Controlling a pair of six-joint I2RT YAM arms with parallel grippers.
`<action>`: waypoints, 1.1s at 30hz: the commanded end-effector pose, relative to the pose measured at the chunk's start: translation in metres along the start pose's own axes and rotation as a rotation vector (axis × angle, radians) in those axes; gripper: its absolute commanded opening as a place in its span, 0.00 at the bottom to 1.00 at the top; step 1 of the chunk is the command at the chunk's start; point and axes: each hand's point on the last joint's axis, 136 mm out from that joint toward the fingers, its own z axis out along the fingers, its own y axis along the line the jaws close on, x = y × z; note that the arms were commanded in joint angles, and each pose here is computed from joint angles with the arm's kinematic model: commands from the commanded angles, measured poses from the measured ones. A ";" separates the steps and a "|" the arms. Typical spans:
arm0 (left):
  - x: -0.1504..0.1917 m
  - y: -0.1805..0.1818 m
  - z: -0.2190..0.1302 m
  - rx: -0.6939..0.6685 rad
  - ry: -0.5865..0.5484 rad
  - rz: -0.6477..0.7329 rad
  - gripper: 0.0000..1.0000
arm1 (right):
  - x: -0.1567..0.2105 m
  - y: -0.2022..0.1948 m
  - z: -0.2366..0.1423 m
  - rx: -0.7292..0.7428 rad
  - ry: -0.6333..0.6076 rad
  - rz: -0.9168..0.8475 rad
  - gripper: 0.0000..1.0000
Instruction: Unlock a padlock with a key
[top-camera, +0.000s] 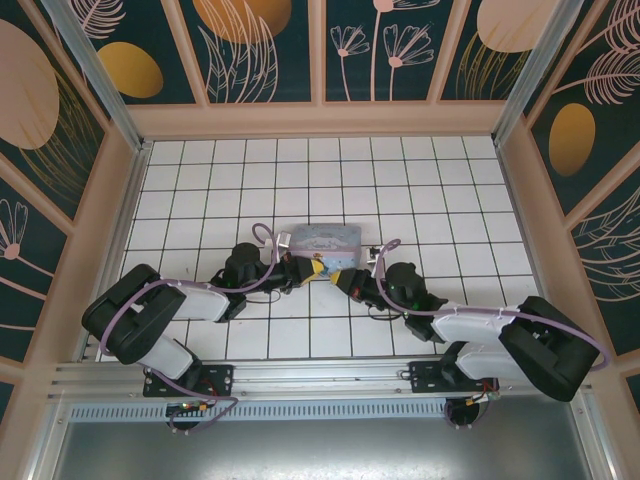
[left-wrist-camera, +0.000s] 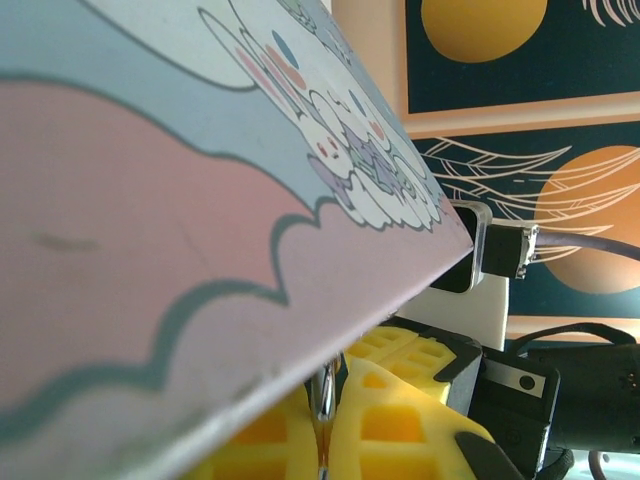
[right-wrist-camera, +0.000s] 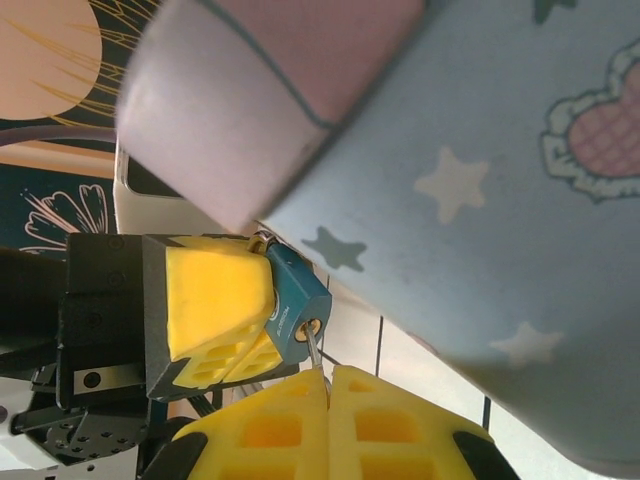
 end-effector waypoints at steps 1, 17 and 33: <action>0.010 -0.027 -0.002 0.084 0.053 0.088 0.00 | -0.018 0.021 -0.002 -0.093 -0.057 0.005 0.00; 0.017 -0.049 -0.012 0.130 0.078 0.109 0.00 | -0.027 0.033 0.007 -0.133 -0.053 0.067 0.00; 0.024 -0.064 -0.023 0.180 0.080 0.102 0.00 | -0.031 0.045 0.007 -0.199 -0.063 0.121 0.00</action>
